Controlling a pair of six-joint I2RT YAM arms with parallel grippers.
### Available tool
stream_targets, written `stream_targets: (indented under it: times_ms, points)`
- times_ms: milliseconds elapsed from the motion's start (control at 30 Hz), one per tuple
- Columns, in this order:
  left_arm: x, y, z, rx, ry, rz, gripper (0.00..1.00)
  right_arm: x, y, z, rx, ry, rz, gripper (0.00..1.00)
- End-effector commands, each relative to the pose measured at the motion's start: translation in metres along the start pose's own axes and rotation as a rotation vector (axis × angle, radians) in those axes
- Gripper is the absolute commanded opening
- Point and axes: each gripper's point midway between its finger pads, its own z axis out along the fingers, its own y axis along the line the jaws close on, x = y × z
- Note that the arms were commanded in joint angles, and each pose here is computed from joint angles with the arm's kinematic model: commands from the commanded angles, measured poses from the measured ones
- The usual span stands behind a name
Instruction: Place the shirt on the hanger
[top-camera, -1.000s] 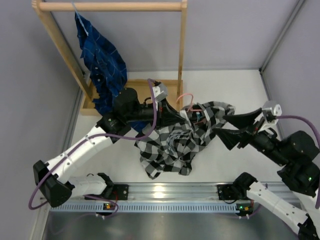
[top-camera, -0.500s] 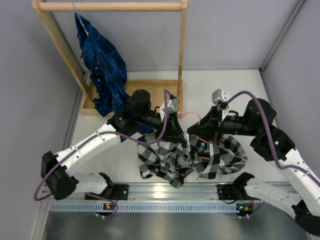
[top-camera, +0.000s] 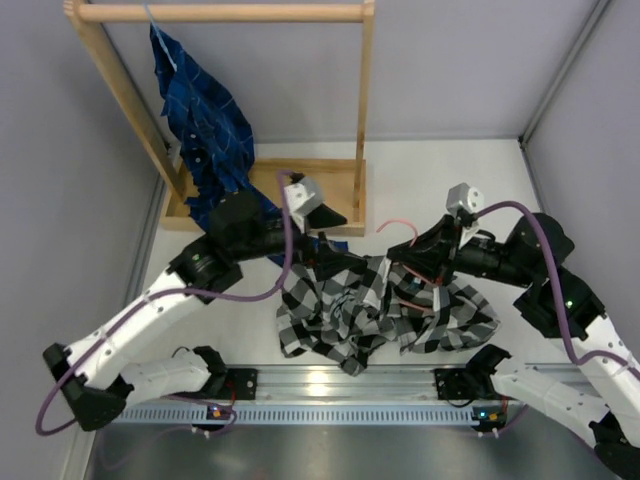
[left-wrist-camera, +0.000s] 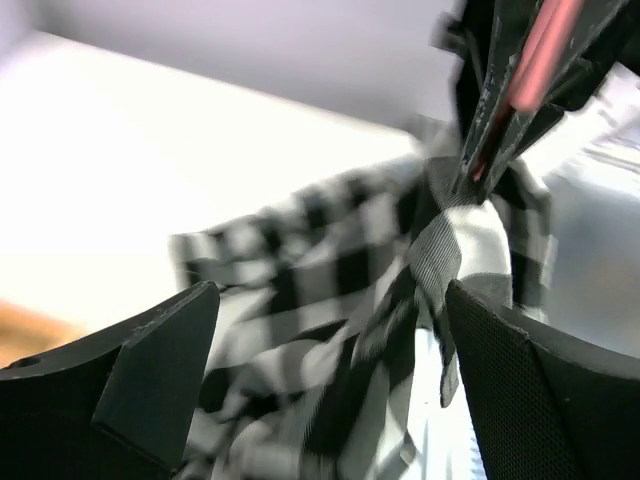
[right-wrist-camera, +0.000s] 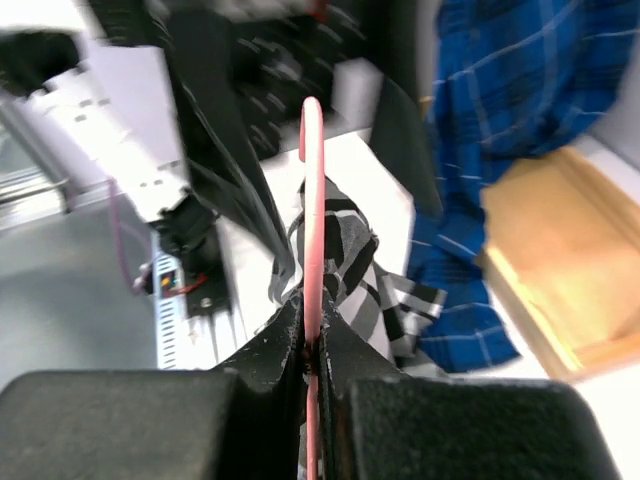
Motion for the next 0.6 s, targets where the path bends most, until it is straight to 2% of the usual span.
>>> stream_targets:
  times_ms: [0, 133, 300, 333, 467, 533, 567]
  points:
    - [-0.038, 0.039, -0.068, -0.450, -0.216, 0.076, 0.98, -0.045, -0.011, -0.019, 0.147, -0.112, -0.096, 0.00]
    - [-0.029, 0.023, -0.106, -0.484, -0.363, 0.085, 0.98, -0.062, -0.011, -0.028, 0.183, -0.137, -0.123, 0.00]
    - [0.000, 0.043, -0.120, -0.603, -0.411, 0.013, 0.98, -0.087, -0.001, -0.037, 0.175, -0.169, -0.153, 0.00]
    - [0.017, 0.050, -0.116, -0.623, -0.388, -0.005, 0.98, -0.091, 0.000, -0.038, 0.176, -0.175, -0.153, 0.00]
    - [0.041, 0.050, -0.097, -0.548, -0.365, -0.029, 0.98, -0.102, 0.005, -0.043, 0.171, -0.195, -0.157, 0.00]
    - [0.043, 0.049, -0.088, -0.516, -0.372, -0.039, 0.90, -0.105, 0.007, -0.044, 0.166, -0.193, -0.159, 0.00]
    - [0.046, 0.053, -0.086, -0.524, -0.367, -0.046, 0.83, -0.106, 0.008, -0.044, 0.162, -0.192, -0.157, 0.00]
